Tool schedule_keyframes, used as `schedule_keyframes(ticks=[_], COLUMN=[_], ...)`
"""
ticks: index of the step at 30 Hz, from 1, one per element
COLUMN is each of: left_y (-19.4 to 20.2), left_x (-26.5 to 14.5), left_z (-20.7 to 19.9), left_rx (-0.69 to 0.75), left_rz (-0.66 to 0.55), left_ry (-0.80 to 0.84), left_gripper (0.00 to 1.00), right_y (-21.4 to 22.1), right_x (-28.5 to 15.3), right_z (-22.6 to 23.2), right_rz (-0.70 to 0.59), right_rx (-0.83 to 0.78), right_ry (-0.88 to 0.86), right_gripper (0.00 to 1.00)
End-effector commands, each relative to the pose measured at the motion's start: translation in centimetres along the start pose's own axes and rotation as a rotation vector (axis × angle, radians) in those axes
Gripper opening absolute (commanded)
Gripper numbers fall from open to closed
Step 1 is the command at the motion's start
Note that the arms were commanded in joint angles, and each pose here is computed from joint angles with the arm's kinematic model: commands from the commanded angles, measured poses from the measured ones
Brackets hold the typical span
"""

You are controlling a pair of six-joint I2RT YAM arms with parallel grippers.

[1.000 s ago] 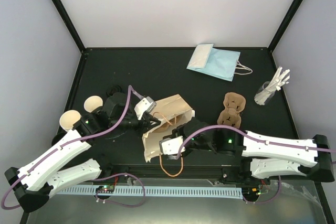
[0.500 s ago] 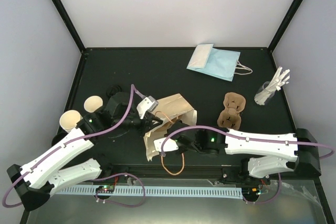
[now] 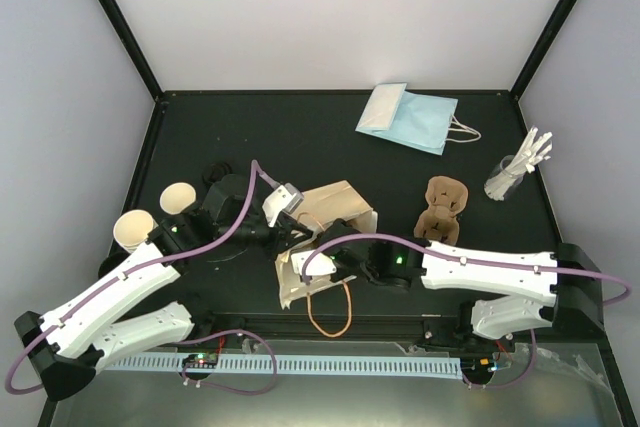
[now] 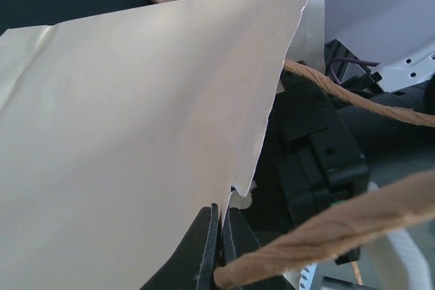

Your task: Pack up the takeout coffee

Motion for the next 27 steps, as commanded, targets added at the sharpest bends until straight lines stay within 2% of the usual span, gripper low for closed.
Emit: schedule_keyframes(ticks=[1, 8, 16, 27], left_y=[-1.0, -1.2, -1.4, -1.0], left_x=[-0.4, -0.6, -0.6, -0.7], left_z=[-1.3, -1.3, -1.5, -2.1], left_rx=[0.016, 0.024, 0.031, 0.031], left_rz=[-0.030, -0.038, -0.048, -0.025], left_ry=[0.056, 0.048, 0.055, 0.106], left_gripper=[0.01, 0.01, 0.02, 0.02], right_y=[0.6, 2.2, 3.4, 4.5], right_x=[1.0, 1.8, 2.8, 4.0], right_z=[-0.5, 0.8, 2.5, 2.2], right_rz=[0.046, 0.112, 0.165, 0.224], right_rx=[-0.035, -0.095, -0.070, 0.005], right_ry=[0.091, 0.117, 0.071, 0.019], right_gripper=[0.01, 0.01, 0.01, 0.01])
Point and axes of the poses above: each gripper's point midway between its finger pads, its own x axis out along the fingers, its own z axis along the line the jaws close on, y = z × x, the point moved 5 cm from there along -x, back along the fingers, and after that the axes turned 7 degrees about -x, right-handed, at the moved point
